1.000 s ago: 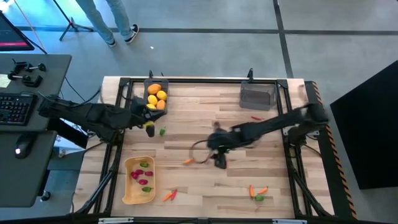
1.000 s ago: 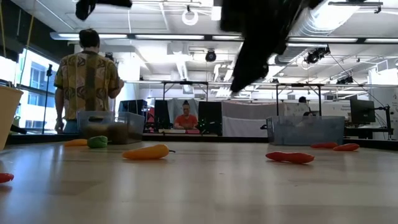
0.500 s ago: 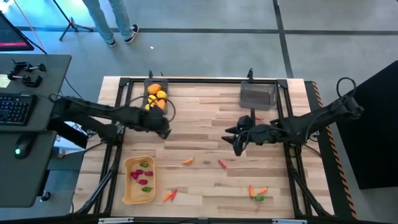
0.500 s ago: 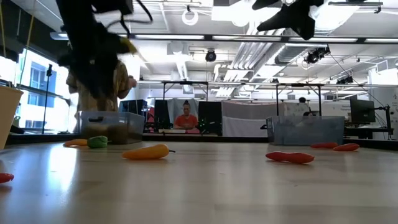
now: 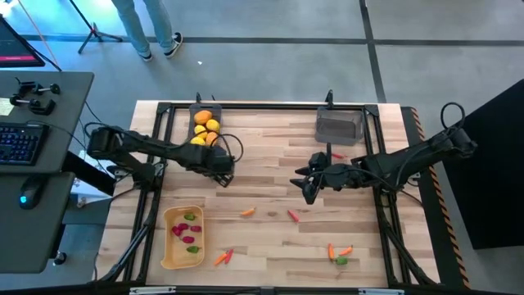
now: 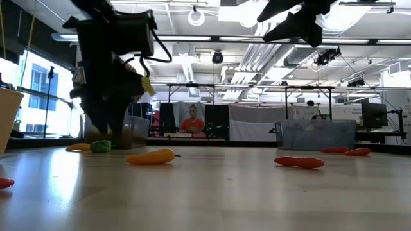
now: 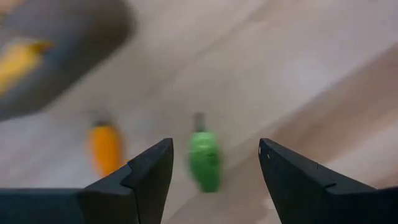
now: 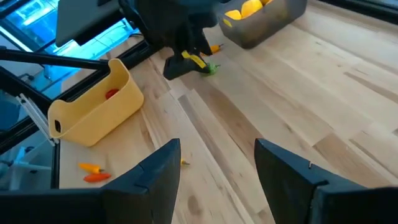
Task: Sort produce into baskets
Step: Put the top green bell pepper into the yellow bin
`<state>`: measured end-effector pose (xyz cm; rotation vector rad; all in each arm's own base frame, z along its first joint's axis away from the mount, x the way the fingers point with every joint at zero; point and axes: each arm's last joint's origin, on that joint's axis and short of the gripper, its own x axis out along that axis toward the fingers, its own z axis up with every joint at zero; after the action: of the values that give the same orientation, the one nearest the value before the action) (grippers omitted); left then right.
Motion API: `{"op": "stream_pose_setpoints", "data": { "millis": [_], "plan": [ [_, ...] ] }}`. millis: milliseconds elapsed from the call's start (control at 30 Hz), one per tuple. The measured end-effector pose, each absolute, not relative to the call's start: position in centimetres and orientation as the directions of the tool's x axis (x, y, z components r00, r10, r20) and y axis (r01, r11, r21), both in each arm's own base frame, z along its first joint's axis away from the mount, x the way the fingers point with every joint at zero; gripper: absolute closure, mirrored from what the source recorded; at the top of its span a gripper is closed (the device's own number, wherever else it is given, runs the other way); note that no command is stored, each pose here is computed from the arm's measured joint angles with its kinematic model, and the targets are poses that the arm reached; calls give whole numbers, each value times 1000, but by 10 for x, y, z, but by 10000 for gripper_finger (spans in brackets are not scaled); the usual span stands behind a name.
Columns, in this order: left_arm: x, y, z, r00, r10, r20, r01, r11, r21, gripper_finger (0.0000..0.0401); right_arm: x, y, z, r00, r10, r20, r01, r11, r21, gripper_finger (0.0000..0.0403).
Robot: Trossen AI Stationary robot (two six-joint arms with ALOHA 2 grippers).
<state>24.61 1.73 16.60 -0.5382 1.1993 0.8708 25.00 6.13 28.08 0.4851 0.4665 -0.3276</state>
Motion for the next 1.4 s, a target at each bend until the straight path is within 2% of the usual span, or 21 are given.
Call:
{"op": "stream_pose_setpoints", "data": {
  "millis": [100,267,467,600,867,1033,1233,1333,1400],
  "plan": [
    [236,17,160,221,253,-942,-835,548,-48,176,251,63,279,843,-185,-505,405,836,370,210],
    [214,19,156,205,294,-933,-880,474,-44,176,250,65,279,844,-181,-505,407,830,382,210],
    [221,20,150,283,242,-928,-851,510,-126,176,250,65,279,844,-196,-499,416,827,378,210],
    [221,20,137,228,240,-943,-868,489,-86,176,250,64,280,843,-206,-496,425,821,381,210],
    [227,15,131,227,260,-939,-851,522,-61,183,251,64,280,845,-206,-493,430,811,398,210],
    [225,12,131,214,251,-944,-806,591,-25,232,251,64,280,845,-207,-493,430,811,397,210],
    [218,11,138,188,226,-956,-757,654,6,330,251,64,280,845,-209,-493,431,810,397,210],
    [219,13,157,242,232,-942,-742,670,-26,374,251,64,280,845,-209,-493,432,810,396,210],
    [217,13,174,288,235,-928,-739,671,-59,389,250,64,280,843,-213,-494,435,810,393,210]
  ]
}}
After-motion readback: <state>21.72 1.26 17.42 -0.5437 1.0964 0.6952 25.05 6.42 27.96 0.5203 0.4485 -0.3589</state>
